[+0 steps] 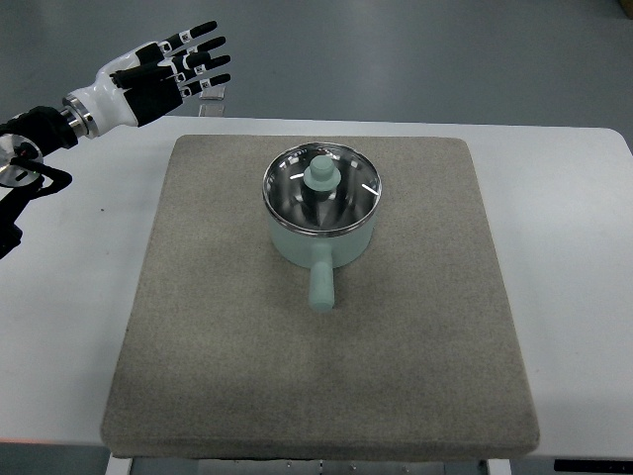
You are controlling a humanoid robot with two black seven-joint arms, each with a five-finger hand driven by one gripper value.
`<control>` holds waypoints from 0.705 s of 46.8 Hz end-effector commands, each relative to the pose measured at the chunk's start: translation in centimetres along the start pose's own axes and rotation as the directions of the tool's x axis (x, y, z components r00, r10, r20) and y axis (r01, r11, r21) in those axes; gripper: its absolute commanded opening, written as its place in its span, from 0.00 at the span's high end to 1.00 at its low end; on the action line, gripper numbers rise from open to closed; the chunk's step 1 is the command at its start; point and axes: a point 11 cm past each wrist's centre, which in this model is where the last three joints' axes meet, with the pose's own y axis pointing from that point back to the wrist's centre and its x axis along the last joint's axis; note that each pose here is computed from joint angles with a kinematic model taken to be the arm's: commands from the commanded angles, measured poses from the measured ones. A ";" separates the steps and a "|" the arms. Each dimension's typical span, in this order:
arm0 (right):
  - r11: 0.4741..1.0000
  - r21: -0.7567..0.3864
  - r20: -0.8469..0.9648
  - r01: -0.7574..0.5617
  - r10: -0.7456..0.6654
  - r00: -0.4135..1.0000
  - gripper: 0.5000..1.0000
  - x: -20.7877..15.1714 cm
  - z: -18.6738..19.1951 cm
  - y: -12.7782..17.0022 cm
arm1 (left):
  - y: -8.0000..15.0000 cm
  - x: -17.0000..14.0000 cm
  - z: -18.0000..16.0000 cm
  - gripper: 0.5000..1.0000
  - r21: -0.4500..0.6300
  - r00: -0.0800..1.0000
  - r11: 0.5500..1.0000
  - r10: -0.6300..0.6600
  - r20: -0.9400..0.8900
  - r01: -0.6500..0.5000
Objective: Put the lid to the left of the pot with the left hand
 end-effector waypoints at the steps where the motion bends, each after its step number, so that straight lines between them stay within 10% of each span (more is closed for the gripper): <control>1: 1.000 0.000 0.000 0.000 0.000 1.000 0.16 0.0 0.0 0.0 | 0.0 0.0 -0.2 0.00 0.006 1.000 1.000 0.001 0.000 -0.001; 33: 1.000 0.000 0.000 0.000 0.000 1.000 0.16 0.0 0.0 0.0 | 0.0 0.3 0.2 0.00 -0.005 1.000 1.000 0.010 0.000 -0.010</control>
